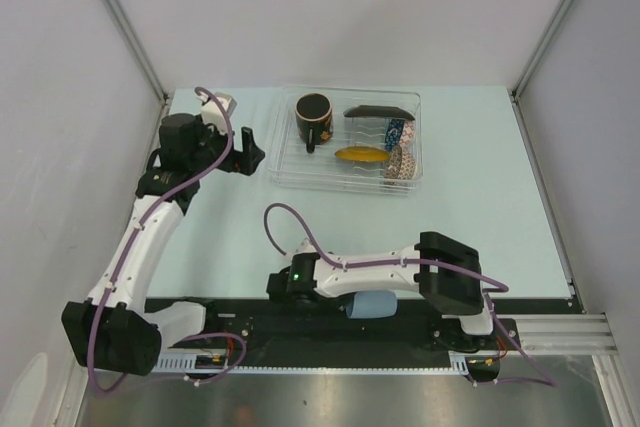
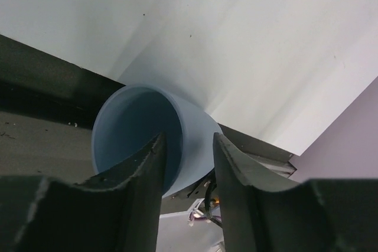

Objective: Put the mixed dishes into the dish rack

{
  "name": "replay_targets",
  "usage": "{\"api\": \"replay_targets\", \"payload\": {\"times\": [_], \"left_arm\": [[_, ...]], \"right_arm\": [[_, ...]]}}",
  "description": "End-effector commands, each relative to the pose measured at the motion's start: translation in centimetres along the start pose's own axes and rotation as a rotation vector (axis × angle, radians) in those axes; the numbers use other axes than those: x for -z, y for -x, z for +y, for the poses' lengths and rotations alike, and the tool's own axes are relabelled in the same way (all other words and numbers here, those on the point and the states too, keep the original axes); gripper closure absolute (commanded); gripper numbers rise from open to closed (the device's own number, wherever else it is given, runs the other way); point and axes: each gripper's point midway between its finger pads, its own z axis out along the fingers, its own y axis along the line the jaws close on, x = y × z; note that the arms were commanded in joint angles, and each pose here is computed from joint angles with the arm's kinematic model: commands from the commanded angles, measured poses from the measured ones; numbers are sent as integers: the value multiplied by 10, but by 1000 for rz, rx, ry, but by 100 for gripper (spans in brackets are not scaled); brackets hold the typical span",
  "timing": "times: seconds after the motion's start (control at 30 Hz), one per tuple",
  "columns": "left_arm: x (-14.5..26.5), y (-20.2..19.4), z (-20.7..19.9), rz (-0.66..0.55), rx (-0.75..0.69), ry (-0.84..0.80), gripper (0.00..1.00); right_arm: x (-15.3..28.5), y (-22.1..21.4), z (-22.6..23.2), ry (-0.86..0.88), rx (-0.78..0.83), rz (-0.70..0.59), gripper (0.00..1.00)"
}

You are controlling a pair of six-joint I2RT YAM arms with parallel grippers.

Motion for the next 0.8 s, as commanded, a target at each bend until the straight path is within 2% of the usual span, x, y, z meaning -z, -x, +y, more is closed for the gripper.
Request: {"api": "replay_targets", "payload": {"times": [0.0,0.13,0.17,0.23,0.37,0.5,0.6,0.63,0.67,0.7,0.73,0.77], "left_arm": [[-1,5,2,-34,9,-1,8],[-2,0,3,-27,12,5,8],[-1,0,4,-27,13,6,8],[-1,-1,5,-23,10,11,8],[1,4,7,-23,5,16,8],[5,24,3,-48,-7,2,8],[14,53,-5,-94,-20,-39,8],[21,73,-16,-134,-33,-89,6],[25,79,-22,-133,-4,-125,5],[26,85,-23,-135,16,-149,4],[33,101,-29,-160,24,-178,0],[38,103,-43,-145,82,-261,0]], "right_arm": [[13,-26,-29,-79,1,65,64],[14,-26,-31,-72,-18,62,84],[14,-25,-32,-75,-22,60,95],[17,-24,-37,-75,-30,53,100],[27,-18,-52,-84,-60,15,100],[59,13,-75,-21,-150,-120,100],[101,54,-110,54,-313,-320,100],[125,63,-131,114,-371,-412,100],[130,71,-150,149,-443,-450,100],[145,92,-159,233,-536,-550,100],[157,97,-166,338,-568,-605,100],[157,89,-201,388,-684,-669,100]]}}
